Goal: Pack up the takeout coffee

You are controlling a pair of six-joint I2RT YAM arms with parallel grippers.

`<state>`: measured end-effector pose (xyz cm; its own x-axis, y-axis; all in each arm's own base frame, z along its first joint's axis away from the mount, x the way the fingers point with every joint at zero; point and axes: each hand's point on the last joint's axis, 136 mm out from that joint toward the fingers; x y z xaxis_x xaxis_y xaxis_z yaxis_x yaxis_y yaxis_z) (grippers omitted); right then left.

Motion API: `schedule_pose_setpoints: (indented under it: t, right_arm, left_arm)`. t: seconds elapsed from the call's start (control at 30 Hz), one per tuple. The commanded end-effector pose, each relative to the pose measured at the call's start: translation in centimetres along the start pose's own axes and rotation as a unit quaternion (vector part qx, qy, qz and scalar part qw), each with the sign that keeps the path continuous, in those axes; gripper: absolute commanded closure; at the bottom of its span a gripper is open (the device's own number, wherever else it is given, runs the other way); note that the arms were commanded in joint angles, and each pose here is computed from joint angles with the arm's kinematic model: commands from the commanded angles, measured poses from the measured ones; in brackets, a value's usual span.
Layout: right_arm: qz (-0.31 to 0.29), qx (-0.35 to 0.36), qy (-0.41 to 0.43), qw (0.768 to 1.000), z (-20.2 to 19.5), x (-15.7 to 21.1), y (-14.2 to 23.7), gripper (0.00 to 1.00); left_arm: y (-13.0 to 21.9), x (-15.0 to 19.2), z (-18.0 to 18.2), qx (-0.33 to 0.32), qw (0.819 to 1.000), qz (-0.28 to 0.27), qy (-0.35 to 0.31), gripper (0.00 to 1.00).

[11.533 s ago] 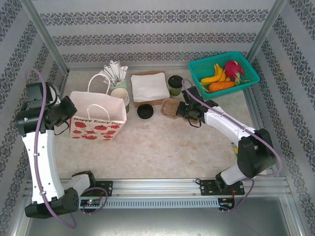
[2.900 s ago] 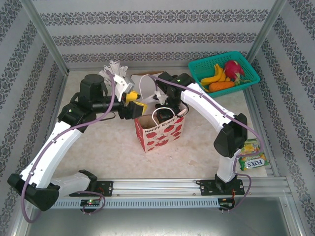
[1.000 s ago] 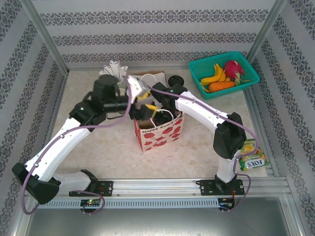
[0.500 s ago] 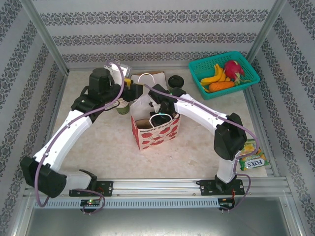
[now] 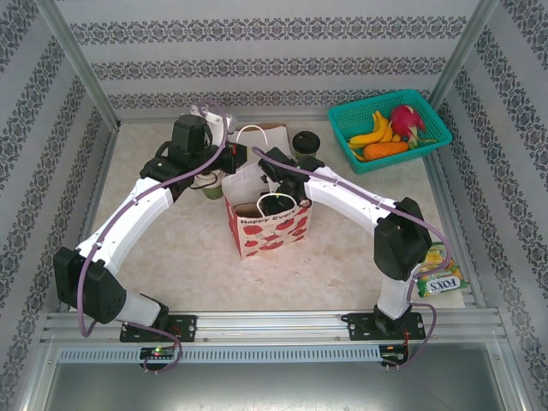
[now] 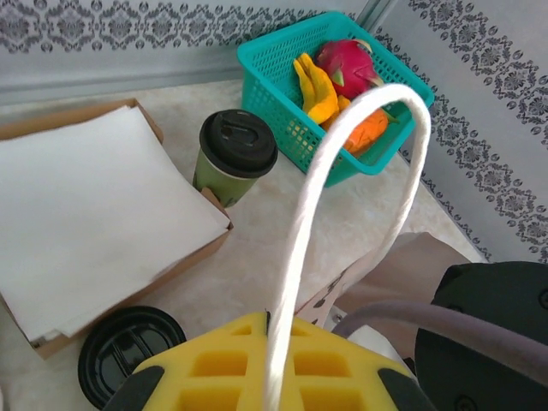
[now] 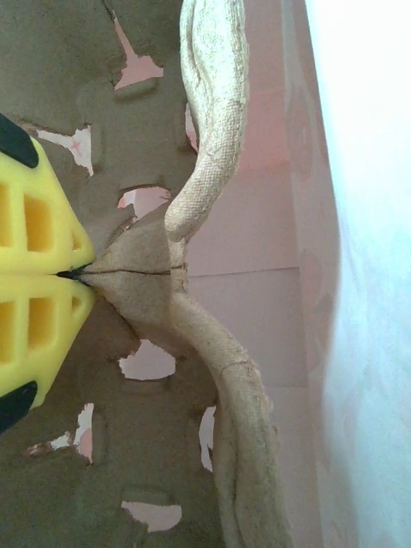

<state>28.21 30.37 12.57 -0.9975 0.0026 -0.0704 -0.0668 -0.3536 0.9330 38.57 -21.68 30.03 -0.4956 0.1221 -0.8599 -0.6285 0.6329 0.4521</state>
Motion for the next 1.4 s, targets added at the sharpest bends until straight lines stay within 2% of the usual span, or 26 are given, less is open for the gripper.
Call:
schedule_pose_setpoints:
  t: [0.0,0.27,0.5,0.77,0.87,1.13,1.37]
  right_arm:
    - [-0.027,0.016,-0.024,0.999,-0.5,-0.5,-0.1,1.0]
    - [-0.008,0.044,-0.01,0.999,-1.5,0.3,-1.6,1.0]
    - [0.018,0.052,0.005,0.998,-1.6,1.4,-2.2,1.0]
    - [0.043,0.078,-0.003,0.996,-2.5,2.0,-3.0,1.0]
    - [0.051,0.072,-0.001,0.996,-2.2,2.2,-3.2,1.0]
    - [0.021,0.053,-0.002,0.998,-1.5,1.1,-3.8,1.0]
    - [0.022,0.081,0.011,0.996,-2.9,1.2,-4.9,1.0]
  left_arm:
    - [1.0,0.2,-0.2,-0.003,0.999,0.016,0.047,1.0]
    - [1.3,-0.3,0.1,-0.014,0.998,0.016,0.067,1.0]
    - [1.9,-2.1,0.5,-0.035,0.998,-0.009,0.06,1.0]
    - [1.8,-1.8,0.2,-0.025,0.998,0.0,0.064,1.0]
    - [2.1,-1.4,0.7,-0.042,0.997,0.006,0.07,1.0]
    - [1.8,-0.8,0.5,-0.033,0.995,0.019,0.09,1.0]
    - [1.9,-0.1,1.5,-0.062,0.992,0.021,0.105,1.0]
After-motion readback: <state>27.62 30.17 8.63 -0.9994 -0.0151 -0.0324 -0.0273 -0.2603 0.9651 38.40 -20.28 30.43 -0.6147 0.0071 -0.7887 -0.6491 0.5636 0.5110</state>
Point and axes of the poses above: each hand's point on the last joint's axis, 136 mm out from that joint toward the fingers, its own y axis back along the fingers, its own z axis along the line the jaws close on, x = y × z, and after that the axes turned 12 degrees about -y, right-handed
